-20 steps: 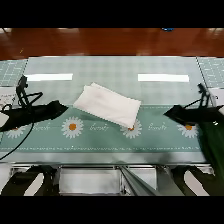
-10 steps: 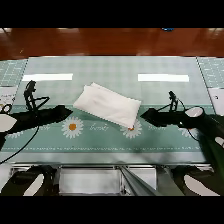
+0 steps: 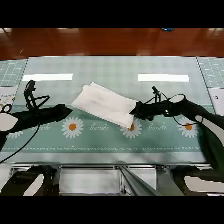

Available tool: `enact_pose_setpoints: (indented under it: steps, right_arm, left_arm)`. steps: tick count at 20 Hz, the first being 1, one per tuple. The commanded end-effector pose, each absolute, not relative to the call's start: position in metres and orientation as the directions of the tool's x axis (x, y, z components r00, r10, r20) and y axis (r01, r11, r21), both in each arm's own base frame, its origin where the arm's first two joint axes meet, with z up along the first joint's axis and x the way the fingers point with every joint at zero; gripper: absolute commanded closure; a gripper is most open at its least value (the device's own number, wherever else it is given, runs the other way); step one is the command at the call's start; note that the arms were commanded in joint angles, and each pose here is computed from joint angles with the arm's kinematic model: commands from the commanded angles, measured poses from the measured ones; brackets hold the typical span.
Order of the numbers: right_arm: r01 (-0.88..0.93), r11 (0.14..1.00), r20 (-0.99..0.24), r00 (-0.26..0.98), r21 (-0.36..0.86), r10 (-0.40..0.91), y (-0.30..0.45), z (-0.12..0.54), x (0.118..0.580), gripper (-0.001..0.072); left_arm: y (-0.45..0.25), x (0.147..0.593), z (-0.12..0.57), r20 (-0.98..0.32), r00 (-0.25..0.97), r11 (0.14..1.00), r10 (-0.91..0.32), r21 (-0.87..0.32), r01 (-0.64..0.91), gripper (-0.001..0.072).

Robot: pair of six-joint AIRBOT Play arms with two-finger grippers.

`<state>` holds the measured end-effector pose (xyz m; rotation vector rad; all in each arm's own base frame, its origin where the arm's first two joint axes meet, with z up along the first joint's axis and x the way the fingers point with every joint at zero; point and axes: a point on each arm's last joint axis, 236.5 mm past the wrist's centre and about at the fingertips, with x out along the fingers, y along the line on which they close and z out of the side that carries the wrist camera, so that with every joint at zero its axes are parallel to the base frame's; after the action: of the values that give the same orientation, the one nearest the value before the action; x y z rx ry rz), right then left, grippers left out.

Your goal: Fold the shirts.

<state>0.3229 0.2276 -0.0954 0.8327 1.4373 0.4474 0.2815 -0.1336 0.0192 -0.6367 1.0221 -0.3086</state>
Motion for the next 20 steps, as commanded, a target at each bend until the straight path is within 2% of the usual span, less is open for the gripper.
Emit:
enact_pose_setpoints:
  steps: [1, 4, 6, 9, 11, 14, 20]
  right_arm:
    - [0.097, 0.657, -0.665, 0.095, 0.747, 0.741, 0.259, -0.085, 0.335, 0.0680]
    - [-0.025, 0.668, -0.662, 0.107, 0.744, 0.742, 0.268, -0.043, 0.364, 0.0681]
    - [-0.027, 0.709, -0.701, 0.126, 0.705, 0.702, 0.268, -0.019, 0.382, 0.0682]
    - [-0.125, 0.764, -0.757, 0.108, 0.633, 0.644, 0.259, 0.018, 0.389, 0.0681]
    - [-0.139, 0.801, -0.779, 0.184, 0.583, 0.599, 0.239, 0.052, 0.408, 0.0682]
    - [-0.138, 0.796, -0.750, 0.272, 0.589, 0.602, 0.204, 0.113, 0.426, 0.0682]
    - [-0.009, 0.854, -0.766, 0.436, 0.521, 0.472, 0.077, 0.205, 0.418, 0.0682]
  left_arm:
    - [-0.133, 0.283, 0.019, -0.691, 0.506, 0.781, -0.517, -0.623, -0.052, 0.0693]
    - [-0.133, 0.283, 0.019, -0.691, 0.506, 0.782, -0.517, -0.621, -0.049, 0.0693]
    - [-0.133, 0.284, 0.019, -0.690, 0.507, 0.782, -0.516, -0.621, -0.049, 0.0693]
    - [-0.132, 0.287, 0.020, -0.685, 0.519, 0.792, -0.511, -0.610, -0.025, 0.0693]
    - [-0.133, 0.286, 0.020, -0.685, 0.517, 0.793, -0.513, -0.609, -0.019, 0.0693]
    - [-0.133, 0.286, 0.020, -0.685, 0.517, 0.793, -0.514, -0.609, -0.019, 0.0693]
    - [-0.129, 0.295, 0.024, -0.668, 0.554, 0.790, -0.497, -0.612, -0.029, 0.0693]
